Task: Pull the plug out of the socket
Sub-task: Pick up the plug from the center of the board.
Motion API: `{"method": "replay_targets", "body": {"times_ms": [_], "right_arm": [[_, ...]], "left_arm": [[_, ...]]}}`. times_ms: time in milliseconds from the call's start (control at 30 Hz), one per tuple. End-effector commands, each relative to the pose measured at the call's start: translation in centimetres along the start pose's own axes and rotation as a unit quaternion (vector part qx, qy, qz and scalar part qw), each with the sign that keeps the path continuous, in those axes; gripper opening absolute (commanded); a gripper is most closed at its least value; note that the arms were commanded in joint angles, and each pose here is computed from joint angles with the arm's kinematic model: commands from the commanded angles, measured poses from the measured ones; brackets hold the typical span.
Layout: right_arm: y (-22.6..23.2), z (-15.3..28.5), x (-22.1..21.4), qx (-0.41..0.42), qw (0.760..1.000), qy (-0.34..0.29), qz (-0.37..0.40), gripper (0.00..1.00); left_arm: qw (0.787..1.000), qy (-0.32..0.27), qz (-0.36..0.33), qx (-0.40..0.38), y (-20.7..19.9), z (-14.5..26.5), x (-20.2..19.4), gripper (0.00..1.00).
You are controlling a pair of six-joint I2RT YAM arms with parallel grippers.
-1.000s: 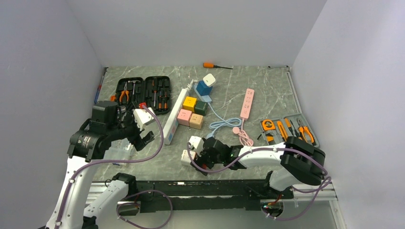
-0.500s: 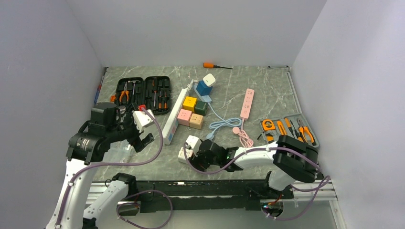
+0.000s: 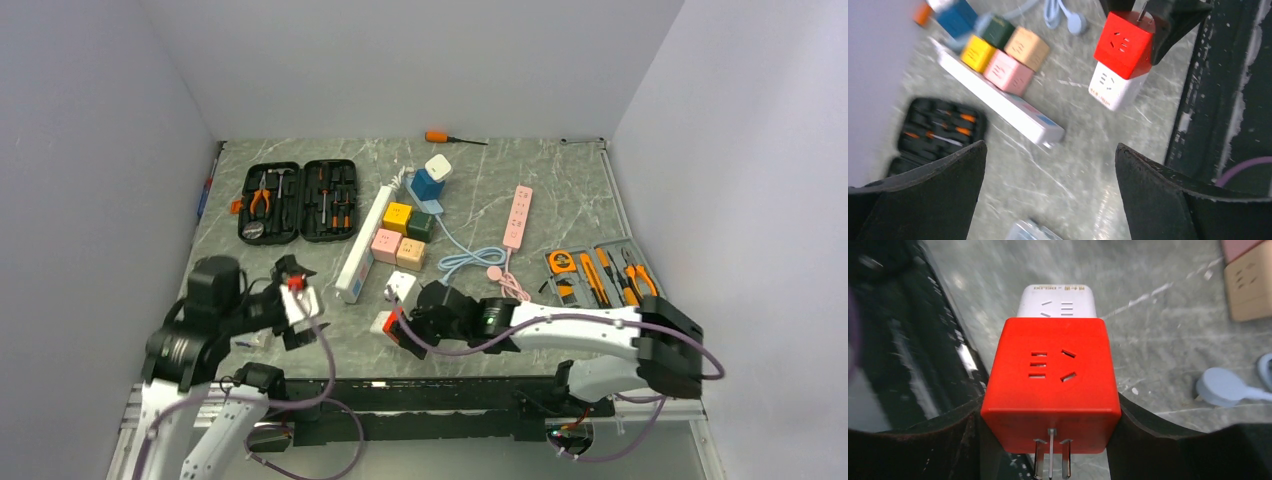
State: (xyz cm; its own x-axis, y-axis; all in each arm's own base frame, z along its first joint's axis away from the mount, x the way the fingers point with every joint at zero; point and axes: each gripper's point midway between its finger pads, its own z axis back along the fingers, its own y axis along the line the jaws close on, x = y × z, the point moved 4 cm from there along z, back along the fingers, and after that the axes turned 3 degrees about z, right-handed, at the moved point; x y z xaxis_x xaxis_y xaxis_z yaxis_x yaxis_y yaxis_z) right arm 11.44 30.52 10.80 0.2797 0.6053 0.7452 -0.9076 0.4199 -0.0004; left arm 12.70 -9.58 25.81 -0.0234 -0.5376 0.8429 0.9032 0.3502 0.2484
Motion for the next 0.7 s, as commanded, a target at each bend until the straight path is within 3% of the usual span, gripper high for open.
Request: {"method": "replay_targets", "body": {"times_ms": [0, 267, 467, 667], "right_arm": [[-0.1, 4.7, 7.8, 0.039, 0.991, -0.116, -0.045, 0.0], [-1.7, 7.5, 11.1, 0.151, 0.969, -0.153, -0.125, 0.0], [-2.6, 8.9, 14.4, 0.157, 0.957, -0.198, -0.141, 0.0], [-3.2, 9.8, 17.2, 0.159, 0.935, -0.27, -0.167, 0.0]], "left_arm": [[0.981, -0.106, -0.159, 0.032, 0.1, 1.3, 3.8, 0.99], [0.967, -0.115, -0.228, -0.023, 0.5, 0.6, 5.2, 0.99], [0.948, -0.115, -0.294, -0.024, 0.1, -1.2, 4.5, 0.99], [0.952, -0.115, -0.281, -0.032, -0.4, -3.6, 4.5, 0.99]]}}
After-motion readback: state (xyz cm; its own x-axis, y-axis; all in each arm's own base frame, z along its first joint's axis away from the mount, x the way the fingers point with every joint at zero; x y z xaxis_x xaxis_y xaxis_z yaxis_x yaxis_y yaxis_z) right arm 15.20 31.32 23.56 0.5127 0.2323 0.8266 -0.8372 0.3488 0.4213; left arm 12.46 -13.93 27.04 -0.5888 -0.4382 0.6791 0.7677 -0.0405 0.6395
